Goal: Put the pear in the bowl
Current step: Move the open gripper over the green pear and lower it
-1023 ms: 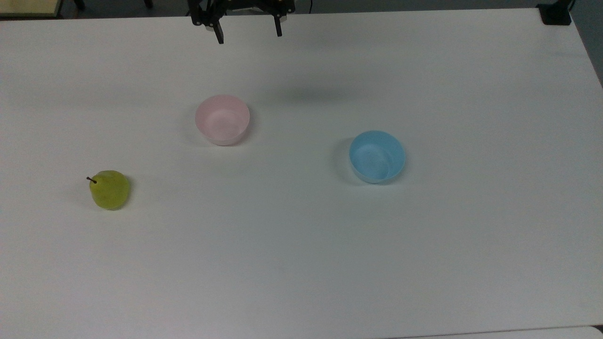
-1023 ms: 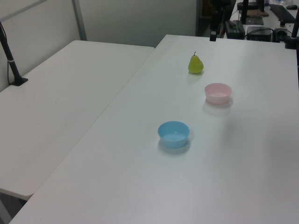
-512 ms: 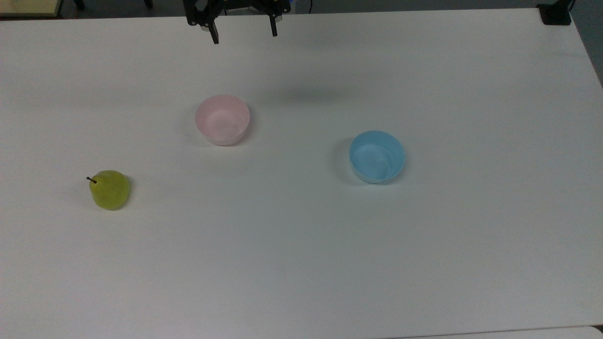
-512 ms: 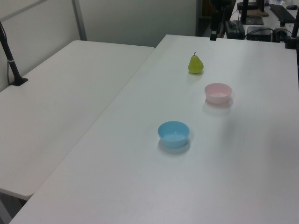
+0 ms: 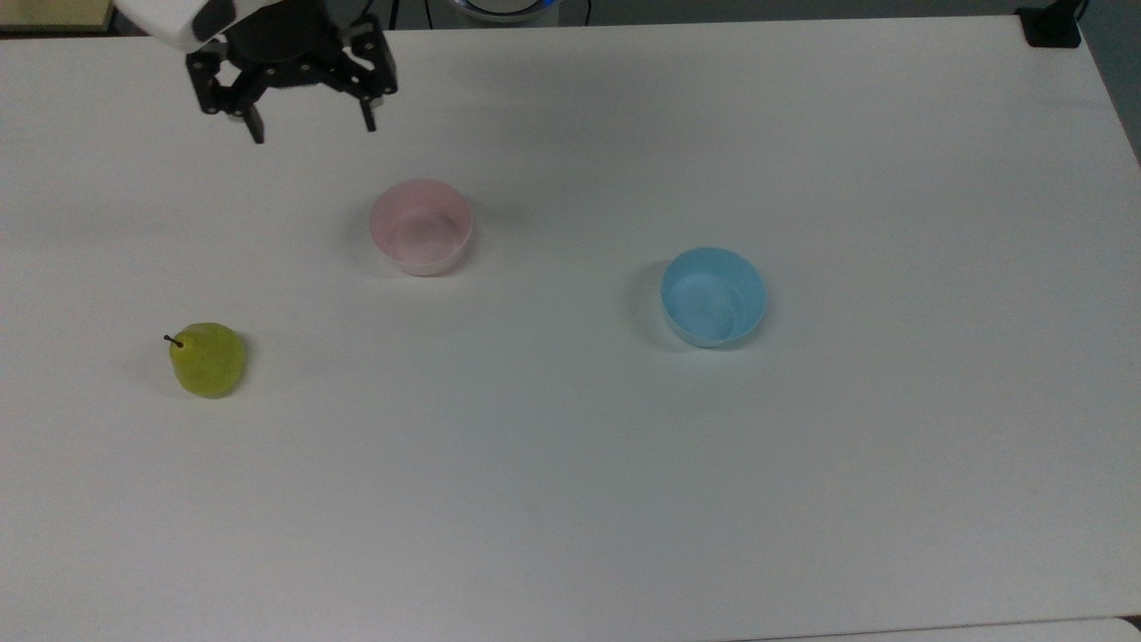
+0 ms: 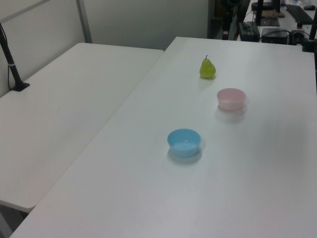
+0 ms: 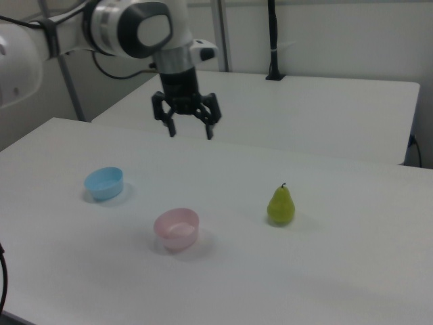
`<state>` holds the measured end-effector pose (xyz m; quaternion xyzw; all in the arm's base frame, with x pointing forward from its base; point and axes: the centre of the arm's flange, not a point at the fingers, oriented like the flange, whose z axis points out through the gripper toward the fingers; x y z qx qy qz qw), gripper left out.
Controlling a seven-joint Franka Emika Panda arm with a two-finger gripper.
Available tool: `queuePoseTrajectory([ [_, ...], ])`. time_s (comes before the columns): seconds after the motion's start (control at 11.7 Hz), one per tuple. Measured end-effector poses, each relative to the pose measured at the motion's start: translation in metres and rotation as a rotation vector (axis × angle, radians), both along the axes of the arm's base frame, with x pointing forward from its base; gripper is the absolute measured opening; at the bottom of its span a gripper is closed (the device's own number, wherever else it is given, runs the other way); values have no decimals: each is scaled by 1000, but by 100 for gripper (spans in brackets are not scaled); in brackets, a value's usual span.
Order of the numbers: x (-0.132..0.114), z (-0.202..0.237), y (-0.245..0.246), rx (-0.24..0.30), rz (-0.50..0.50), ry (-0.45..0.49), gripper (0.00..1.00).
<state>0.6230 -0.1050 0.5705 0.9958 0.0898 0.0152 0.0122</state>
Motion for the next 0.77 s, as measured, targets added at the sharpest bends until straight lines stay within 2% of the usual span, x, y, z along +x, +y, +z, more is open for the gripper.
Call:
queuePoseTrajectory([
  [0.26, 21, -23, -62, -16, -40, -30, 100],
  [0.51, 41, -60, -87, -23, -60, -62, 100],
  [0.77, 63, -120, -110, -29, -80, -87, 100],
])
